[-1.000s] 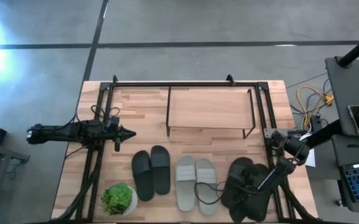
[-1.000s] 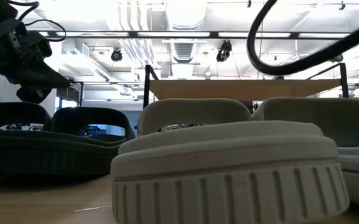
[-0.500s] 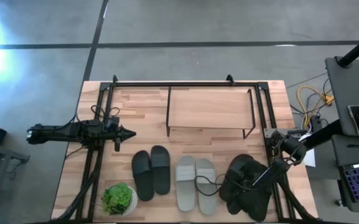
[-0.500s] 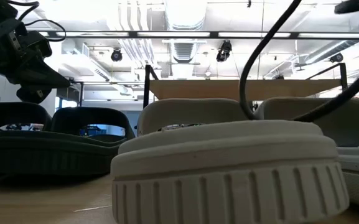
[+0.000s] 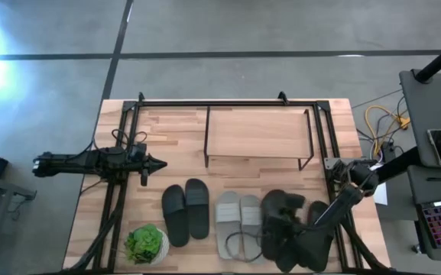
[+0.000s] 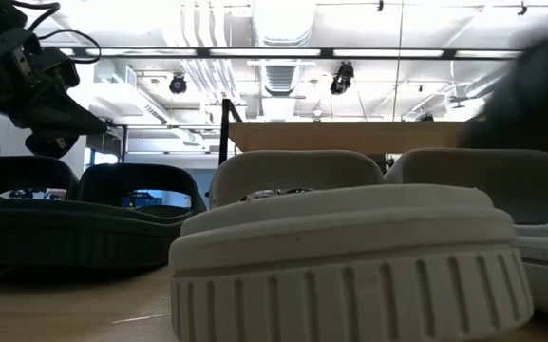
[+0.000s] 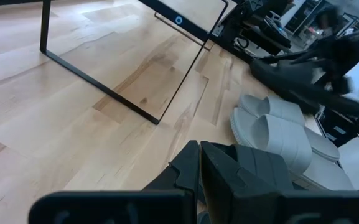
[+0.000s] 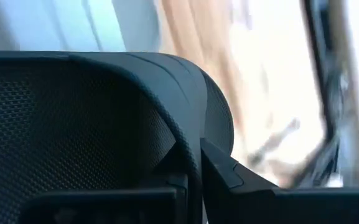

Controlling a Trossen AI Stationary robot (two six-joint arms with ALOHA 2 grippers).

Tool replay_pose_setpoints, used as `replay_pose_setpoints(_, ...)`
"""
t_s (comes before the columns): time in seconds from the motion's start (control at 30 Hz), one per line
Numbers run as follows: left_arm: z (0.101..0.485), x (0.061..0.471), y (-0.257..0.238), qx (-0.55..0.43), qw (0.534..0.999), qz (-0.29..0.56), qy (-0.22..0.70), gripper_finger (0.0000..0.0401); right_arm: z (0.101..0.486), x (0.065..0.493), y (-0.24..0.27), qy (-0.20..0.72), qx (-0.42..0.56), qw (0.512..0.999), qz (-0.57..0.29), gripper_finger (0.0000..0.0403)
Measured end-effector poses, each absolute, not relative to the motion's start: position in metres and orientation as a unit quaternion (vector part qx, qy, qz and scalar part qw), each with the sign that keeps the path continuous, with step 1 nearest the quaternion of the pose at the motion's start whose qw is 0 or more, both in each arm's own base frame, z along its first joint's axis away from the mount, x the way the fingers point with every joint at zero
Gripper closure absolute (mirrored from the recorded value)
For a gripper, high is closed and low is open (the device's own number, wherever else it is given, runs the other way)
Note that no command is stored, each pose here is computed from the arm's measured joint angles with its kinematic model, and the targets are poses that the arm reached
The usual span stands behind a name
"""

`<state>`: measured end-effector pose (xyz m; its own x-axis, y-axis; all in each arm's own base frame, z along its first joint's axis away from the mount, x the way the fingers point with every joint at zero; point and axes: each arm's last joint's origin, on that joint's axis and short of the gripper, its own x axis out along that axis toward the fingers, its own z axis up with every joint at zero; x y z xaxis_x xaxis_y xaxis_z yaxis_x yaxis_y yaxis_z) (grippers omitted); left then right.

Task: Pick and place slides into the shelf
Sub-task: Put the black slide from the rightmost pair on the shelf

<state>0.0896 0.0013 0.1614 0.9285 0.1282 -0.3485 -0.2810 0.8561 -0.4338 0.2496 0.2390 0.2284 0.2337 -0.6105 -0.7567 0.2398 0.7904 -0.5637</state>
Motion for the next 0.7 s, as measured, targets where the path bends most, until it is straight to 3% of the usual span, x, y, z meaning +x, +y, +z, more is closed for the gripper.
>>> replay_pose_setpoints(0.2,0.161,0.090,0.001,-0.246,0.951,0.108,0.155,0.0401,0.265,0.276,0.210,0.503,-0.289,0.776,-0.247,0.0390)
replay_pose_setpoints(0.57,0.162,0.090,0.001,-0.246,0.951,0.107,0.154,0.0401,0.305,0.315,0.081,0.510,-0.358,0.703,-0.342,0.0390)
replay_pose_setpoints(0.7,0.161,0.090,0.001,-0.246,0.951,0.108,0.155,0.0401,0.312,0.321,0.036,0.526,-0.332,0.707,-0.337,0.0390)
